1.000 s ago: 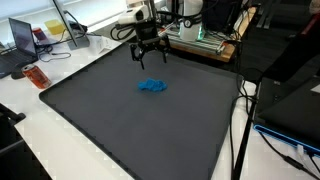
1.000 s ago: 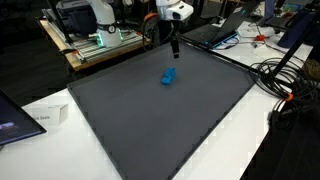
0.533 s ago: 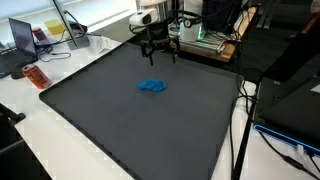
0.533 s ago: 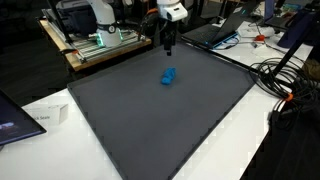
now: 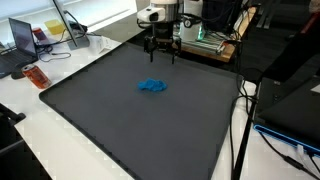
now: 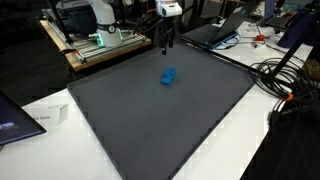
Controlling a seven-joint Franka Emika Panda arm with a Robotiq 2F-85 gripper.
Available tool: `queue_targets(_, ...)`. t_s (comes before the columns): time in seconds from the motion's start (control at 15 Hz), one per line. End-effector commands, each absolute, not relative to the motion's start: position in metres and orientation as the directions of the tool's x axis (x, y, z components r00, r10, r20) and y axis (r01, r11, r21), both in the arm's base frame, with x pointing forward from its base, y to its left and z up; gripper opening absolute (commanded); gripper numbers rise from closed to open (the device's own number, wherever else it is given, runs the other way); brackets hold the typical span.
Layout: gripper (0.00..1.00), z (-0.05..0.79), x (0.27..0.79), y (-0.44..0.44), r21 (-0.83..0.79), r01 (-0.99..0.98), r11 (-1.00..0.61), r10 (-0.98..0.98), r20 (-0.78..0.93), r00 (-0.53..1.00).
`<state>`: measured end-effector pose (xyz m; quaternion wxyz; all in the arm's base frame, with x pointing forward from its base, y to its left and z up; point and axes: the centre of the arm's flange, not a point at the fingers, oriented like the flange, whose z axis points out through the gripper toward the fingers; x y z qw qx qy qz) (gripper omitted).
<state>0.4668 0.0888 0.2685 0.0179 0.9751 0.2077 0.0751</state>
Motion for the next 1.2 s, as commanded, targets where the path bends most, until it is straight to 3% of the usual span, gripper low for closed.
queue_targets(0.0, 1.0, 0.269, 0.466, 0.088, 0.068, 0.403, -0.913, 0.409, 0.14, 0.902)
queue_targets(1.13, 1.0, 0.245, 0.459, 0.115, 0.114, 0.14, -0.984, 0.167, 0.269, 0.949)
